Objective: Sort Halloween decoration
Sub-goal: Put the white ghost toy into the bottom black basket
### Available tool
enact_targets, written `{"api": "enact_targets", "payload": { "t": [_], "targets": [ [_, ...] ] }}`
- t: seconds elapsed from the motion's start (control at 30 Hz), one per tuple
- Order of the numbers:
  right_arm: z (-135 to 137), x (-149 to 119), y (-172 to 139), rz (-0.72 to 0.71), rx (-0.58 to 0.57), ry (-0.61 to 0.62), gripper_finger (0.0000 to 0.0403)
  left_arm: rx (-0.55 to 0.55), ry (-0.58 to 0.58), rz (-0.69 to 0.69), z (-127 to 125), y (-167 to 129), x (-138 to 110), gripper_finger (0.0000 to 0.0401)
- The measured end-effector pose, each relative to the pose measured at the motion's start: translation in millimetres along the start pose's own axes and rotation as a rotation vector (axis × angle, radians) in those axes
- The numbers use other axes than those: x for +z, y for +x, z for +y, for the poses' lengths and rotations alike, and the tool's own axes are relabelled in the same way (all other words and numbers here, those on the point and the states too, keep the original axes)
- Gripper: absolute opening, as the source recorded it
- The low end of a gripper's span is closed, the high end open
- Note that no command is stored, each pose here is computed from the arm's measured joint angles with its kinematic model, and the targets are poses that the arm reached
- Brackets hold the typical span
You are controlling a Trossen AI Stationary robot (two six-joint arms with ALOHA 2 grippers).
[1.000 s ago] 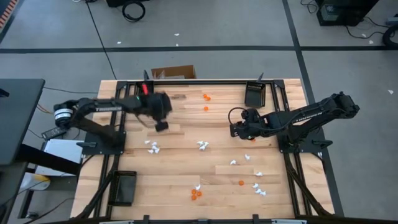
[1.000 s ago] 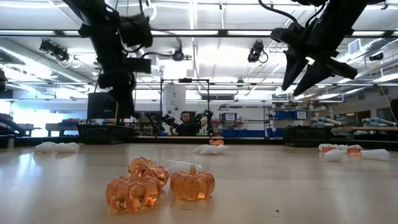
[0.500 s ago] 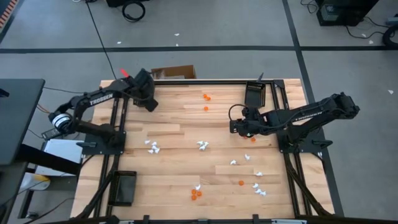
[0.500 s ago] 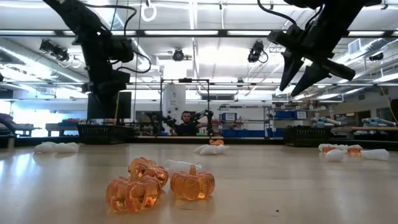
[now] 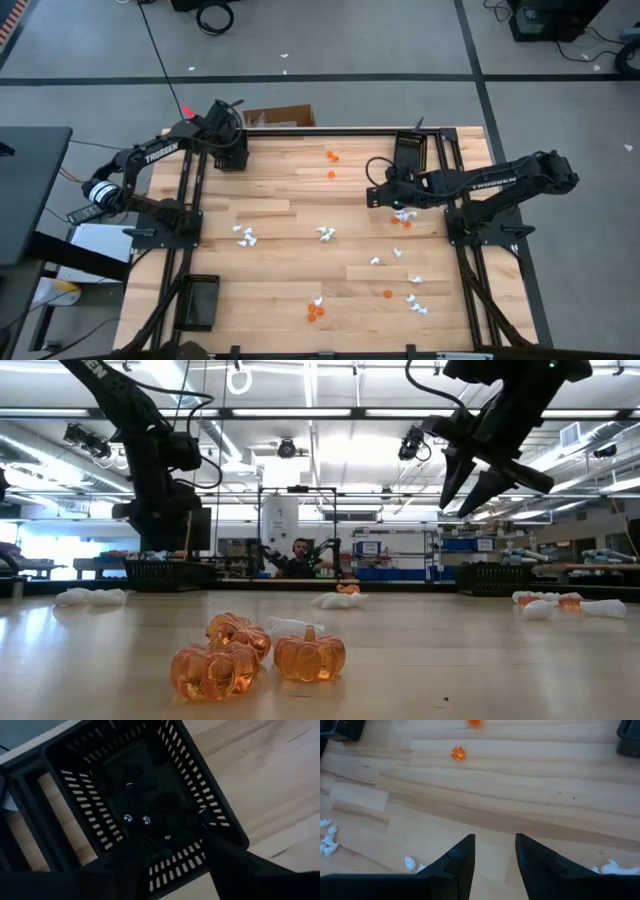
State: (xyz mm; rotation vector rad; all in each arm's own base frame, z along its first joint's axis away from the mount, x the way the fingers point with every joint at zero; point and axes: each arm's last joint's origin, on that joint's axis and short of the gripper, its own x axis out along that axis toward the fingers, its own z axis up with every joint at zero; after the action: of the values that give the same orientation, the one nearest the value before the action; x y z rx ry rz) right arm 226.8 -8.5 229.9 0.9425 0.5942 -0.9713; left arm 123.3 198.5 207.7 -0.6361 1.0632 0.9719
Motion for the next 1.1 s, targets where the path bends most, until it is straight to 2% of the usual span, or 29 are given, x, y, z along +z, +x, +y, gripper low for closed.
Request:
{"api": "enact_targets", "payload": {
  "t": [0.2,0.43,0.6,0.83,1.0,1.1],
  "targets": [
    [2,1,0,-0.004,0.019,-0.031,0.0147,-0.026,-0.074,0.002,-9,0,-1,0.0223],
    [0,2,3,0.156,0.048,-0.132,0.0147,-0.347,-0.056,0.047,-33,-3,-3,0.0217],
    [-6,4,4,0.232,0.024,-0.184,0.0147,-0.449,0.001,0.021,-63,-13,-6,0.0194],
    [-14,6,10,0.183,-0.033,-0.167,0.0147,-0.647,0.032,-0.130,-117,-37,-8,0.0174],
    [-11,7,18,0.209,0.067,-0.110,0.0147,-0.773,0.096,-0.203,-147,-50,-14,0.0161],
    [-2,8,18,0.200,0.172,-0.063,0.0147,-0.807,0.145,-0.204,-152,-60,-23,0.0148]
  ]
}}
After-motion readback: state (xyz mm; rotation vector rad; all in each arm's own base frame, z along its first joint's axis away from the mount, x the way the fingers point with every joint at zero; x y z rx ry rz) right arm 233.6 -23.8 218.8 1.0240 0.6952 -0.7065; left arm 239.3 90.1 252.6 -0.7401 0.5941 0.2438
